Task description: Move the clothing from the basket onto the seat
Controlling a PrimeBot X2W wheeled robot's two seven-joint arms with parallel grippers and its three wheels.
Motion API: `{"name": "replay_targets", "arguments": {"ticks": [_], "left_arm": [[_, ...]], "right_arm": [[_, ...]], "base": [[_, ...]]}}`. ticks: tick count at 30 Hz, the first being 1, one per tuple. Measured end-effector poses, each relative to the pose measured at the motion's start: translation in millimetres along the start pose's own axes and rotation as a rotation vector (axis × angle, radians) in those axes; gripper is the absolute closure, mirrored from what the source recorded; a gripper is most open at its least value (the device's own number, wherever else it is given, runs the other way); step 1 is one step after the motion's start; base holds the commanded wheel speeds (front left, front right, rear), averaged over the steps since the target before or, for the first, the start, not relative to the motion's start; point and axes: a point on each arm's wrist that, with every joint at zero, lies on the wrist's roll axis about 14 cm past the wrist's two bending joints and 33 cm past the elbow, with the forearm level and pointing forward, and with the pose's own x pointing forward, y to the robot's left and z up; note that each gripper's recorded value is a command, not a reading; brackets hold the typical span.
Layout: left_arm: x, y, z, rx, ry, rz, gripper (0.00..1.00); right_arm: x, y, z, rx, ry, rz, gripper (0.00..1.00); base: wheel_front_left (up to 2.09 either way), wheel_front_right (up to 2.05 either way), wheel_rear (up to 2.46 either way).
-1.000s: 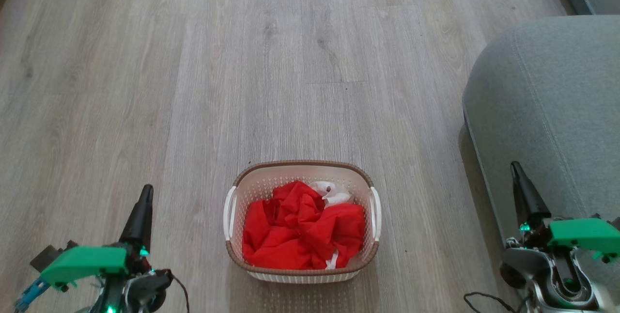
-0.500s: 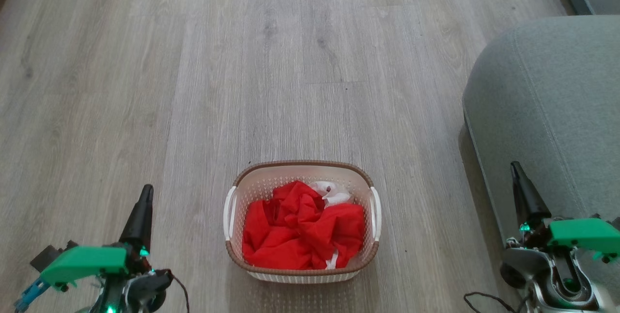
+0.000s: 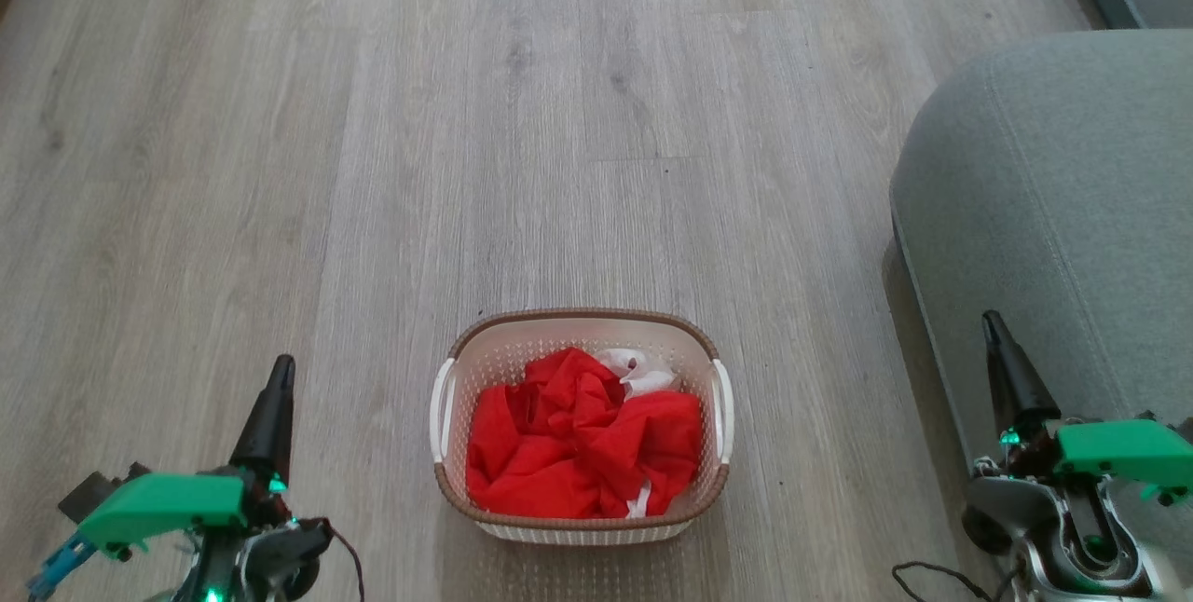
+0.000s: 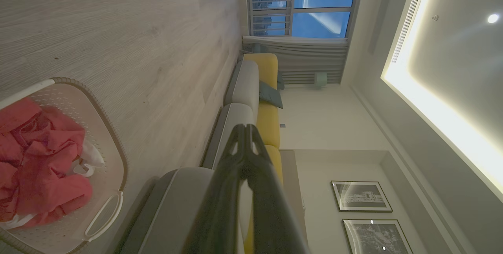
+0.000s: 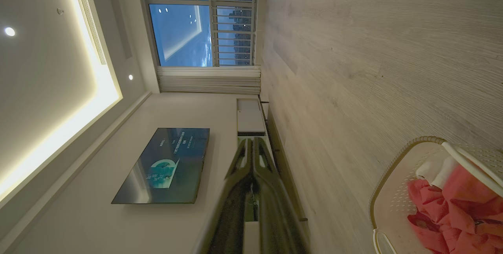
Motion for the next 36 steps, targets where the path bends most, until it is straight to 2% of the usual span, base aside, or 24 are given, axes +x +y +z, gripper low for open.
{"name": "replay_targets", "arguments": {"ticks": [36], "left_arm": [[0.0,0.0,0.0,0.0,0.0,0.0,1.0]], "right_arm": [[0.0,0.0,0.0,0.0,0.0,0.0,1.0]], "base": [[0.0,0.0,0.0]]}}
